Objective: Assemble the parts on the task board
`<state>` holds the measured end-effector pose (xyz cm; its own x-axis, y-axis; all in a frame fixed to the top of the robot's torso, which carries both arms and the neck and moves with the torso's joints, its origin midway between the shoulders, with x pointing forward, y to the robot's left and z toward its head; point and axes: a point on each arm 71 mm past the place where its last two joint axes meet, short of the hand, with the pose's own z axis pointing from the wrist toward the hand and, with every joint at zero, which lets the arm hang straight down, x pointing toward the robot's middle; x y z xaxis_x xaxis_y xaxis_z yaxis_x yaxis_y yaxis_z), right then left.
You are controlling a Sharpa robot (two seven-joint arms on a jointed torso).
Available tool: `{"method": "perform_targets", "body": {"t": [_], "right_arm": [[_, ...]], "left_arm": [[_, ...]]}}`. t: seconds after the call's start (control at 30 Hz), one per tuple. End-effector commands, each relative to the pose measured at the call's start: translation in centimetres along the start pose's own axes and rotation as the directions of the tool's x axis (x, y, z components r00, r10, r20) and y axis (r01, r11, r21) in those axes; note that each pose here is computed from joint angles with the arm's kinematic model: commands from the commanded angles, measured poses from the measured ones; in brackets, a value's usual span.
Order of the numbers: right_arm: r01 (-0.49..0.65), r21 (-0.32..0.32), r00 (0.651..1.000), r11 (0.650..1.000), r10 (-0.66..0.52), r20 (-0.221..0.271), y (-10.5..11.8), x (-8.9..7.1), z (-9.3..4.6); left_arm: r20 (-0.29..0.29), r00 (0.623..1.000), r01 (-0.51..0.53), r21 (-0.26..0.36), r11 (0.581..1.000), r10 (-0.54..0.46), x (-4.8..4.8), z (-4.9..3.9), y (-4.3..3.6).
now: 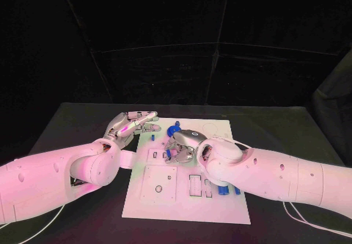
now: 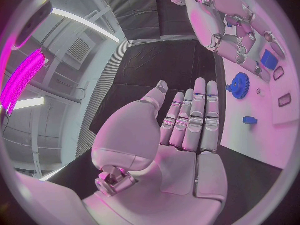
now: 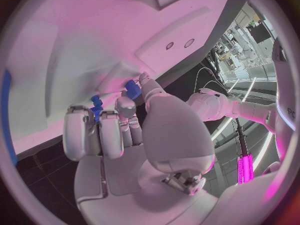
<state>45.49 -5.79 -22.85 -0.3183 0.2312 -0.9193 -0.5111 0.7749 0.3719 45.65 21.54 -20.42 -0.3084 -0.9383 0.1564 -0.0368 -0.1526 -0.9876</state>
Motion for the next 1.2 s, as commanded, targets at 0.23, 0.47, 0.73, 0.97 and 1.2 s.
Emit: {"method": "perform_targets", "body": {"t": [0.23, 0.47, 0.73, 0.97, 1.2], "right_arm": [[-0.044, -0.068, 0.992, 0.997, 0.052, 0.115, 0.4, -0.7, -0.2], [-0.071, -0.187, 0.981, 0.98, 0.102, 0.165, 0.9, -1.4, -1.3], [-0.167, -0.343, 0.956, 0.925, 0.237, 0.175, -0.5, -4.1, -4.8], [-0.283, -0.298, 0.935, 0.912, 0.332, 0.127, -3.0, -7.8, -7.8], [-0.365, -0.205, 0.903, 0.908, 0.399, 0.161, -6.1, -10.5, -9.5]], "left_arm": [[-0.014, 1.0, 0.007, 0.004, 1.0, -0.007, 0.15, 0.08, -0.1], [-0.022, 1.0, 0.009, 0.001, 1.0, -0.009, 0.17, 0.08, -0.07], [-0.095, 0.992, -0.078, 0.013, 0.997, 0.079, -0.26, 0.05, -0.26], [-0.095, 0.962, -0.261, -0.049, 0.964, 0.256, -1.55, 0.61, -0.9], [-0.329, 0.829, -0.535, -0.23, 0.813, 0.453, -1.65, 1.55, -0.85]]}}
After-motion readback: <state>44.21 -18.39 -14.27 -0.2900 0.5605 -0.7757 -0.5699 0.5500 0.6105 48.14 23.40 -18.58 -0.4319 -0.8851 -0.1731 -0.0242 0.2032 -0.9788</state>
